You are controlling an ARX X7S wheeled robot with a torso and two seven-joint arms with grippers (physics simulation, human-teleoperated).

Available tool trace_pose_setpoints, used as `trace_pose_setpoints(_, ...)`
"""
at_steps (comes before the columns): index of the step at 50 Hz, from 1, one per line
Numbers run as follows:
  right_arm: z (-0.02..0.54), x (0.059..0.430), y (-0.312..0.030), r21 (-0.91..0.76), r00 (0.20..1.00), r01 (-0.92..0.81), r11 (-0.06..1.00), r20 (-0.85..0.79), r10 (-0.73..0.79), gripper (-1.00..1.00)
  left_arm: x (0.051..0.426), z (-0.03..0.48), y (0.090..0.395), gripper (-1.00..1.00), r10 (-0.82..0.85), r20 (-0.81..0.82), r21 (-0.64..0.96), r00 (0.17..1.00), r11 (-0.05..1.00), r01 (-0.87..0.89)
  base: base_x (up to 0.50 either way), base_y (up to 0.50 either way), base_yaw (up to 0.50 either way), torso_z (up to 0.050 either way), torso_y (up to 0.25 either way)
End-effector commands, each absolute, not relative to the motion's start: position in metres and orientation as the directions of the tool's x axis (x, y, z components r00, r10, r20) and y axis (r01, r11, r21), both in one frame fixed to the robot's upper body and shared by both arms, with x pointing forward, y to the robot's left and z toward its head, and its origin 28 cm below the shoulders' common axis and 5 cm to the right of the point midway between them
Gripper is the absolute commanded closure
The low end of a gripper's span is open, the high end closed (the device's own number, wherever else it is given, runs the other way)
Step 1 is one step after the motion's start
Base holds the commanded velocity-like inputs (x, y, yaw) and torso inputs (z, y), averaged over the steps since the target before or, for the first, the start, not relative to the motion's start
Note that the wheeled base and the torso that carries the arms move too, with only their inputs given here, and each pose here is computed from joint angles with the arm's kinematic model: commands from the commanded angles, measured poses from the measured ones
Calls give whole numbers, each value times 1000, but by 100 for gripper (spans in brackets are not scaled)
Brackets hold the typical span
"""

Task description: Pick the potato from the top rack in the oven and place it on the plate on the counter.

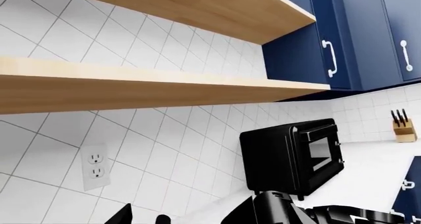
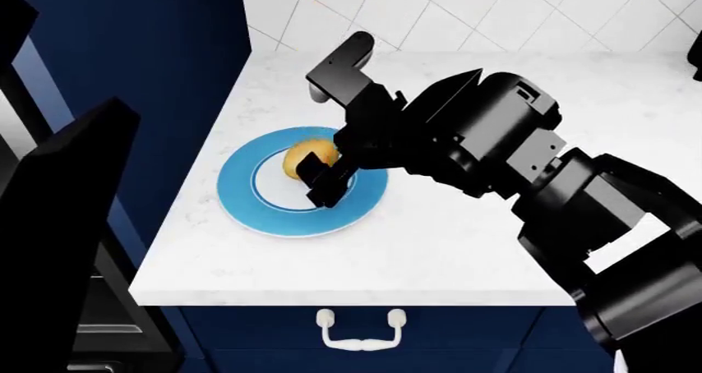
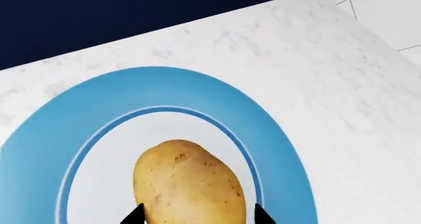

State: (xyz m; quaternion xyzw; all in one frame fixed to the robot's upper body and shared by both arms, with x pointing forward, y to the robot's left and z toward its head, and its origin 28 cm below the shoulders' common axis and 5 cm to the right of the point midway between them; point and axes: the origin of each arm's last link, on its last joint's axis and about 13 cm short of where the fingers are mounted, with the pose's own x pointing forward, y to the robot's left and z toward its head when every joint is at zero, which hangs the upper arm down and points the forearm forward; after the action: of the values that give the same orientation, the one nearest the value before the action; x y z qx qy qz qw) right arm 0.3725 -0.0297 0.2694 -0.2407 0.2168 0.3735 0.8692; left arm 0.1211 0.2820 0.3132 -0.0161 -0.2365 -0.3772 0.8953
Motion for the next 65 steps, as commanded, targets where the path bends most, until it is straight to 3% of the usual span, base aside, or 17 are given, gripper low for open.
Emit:
trace_pose_setpoints(1, 270, 374, -29, -284, 640, -748, 600, -550, 537, -100, 121, 313, 283, -100, -666, 439, 149, 603, 716, 682, 0, 0, 0, 0, 0)
trace_pose_setpoints(13, 274, 373, -32, -290, 653, -736, 611, -542, 529, -100, 121, 313, 282, -100, -668, 437, 151, 603, 715, 683, 0, 0, 0, 0, 0)
trace_pose_setpoints(21, 297, 370, -38, -297, 675, -731, 614, -445, 589, -100, 121, 313, 281, -100, -669, 438, 151, 601, 713, 685, 0, 0, 0, 0, 0)
trace_pose_setpoints(40, 332, 308, -74, -356, 684, -689, 631, -31, 729, -100, 123, 313, 278, -100, -672, 436, 151, 599, 710, 688, 0, 0, 0, 0, 0)
trace_pose_setpoints(49, 318, 262, -88, -381, 569, -625, 681, 376, 732, -100, 122, 311, 277, -100, -672, 434, 148, 600, 710, 689, 0, 0, 0, 0, 0)
trace_pose_setpoints(54, 310, 241, -105, -330, 524, -516, 790, 608, 596, -100, 123, 311, 278, -100, -658, 441, 141, 611, 723, 676, 0, 0, 0, 0, 0)
trace_pose_setpoints(55, 307, 233, -109, -319, 485, -480, 817, 680, 550, -100, 122, 311, 277, -100, -660, 445, 143, 605, 719, 680, 0, 0, 0, 0, 0)
trace_pose_setpoints(61, 290, 210, -115, -272, 367, -389, 880, 831, 419, -100, 123, 312, 276, -100, -661, 445, 143, 604, 718, 681, 0, 0, 0, 0, 0)
trace_pose_setpoints(65, 279, 201, -115, -253, 338, -358, 899, 862, 377, -100, 123, 311, 276, -100, -659, 449, 146, 603, 720, 678, 0, 0, 0, 0, 0)
